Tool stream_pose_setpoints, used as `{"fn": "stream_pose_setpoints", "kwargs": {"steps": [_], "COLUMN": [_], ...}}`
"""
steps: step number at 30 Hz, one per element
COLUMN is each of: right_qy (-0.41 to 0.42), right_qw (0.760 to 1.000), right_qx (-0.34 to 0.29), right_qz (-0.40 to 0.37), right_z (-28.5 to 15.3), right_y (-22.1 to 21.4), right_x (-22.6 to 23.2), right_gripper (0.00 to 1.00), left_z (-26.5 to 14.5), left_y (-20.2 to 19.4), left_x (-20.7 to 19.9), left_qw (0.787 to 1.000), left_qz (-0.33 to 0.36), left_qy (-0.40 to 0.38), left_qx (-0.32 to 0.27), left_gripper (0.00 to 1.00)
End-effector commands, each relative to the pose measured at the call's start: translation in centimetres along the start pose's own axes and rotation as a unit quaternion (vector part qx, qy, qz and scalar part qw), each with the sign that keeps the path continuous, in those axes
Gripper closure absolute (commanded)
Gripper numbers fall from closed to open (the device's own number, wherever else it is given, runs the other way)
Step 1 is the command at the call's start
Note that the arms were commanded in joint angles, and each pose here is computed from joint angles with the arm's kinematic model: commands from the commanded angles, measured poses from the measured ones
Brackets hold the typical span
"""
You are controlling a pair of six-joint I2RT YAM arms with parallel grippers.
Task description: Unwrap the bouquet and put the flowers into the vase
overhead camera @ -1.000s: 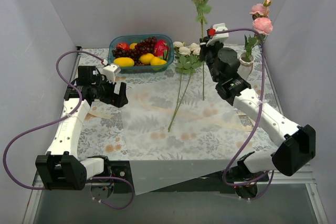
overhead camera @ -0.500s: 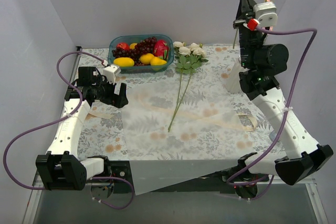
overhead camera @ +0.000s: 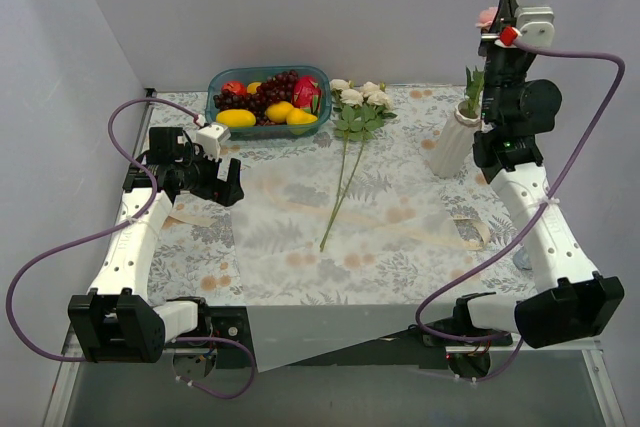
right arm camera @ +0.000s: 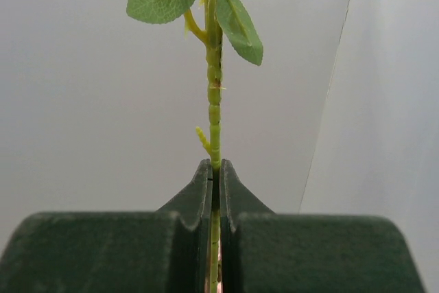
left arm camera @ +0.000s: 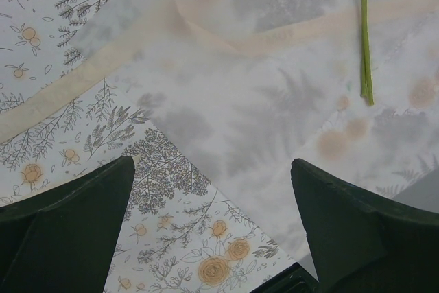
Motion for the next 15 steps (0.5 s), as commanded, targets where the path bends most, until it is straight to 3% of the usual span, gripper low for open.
{"fn": "stream_pose_setpoints", "kwargs": {"steps": [1, 15], "right_qy": [-0.032, -0.04], "right_qw": [0.998, 0.997], "right_qx": [-0.024, -0.015], "right_qz": [0.042, 0.064], "right_z": [-0.3, -1.2], "right_y": [0.4, -3.8], "right_x": [-1.2, -1.1], "right_gripper": [0.99, 0.99], "left_z": [-1.0, -1.4], "left_y": [0.6, 1.2], "left_x": [-0.2, -0.1], "left_qw": [1.0, 1.0], "left_qz": [0.014, 0.015], "left_qy": [0.005, 0.011], "left_qx": [-0.016, -0.018], "left_gripper": [0.02, 0.02]}}
Point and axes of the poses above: each gripper's point midway between its finger pads, its own z axis out along the fingers, its own x axis along the line the jaws close on, y = z × x, the point moved 6 cm from there along -z, back along the fingers, and after that the axes turned 7 degrees about -z, right-handed, at the moved point
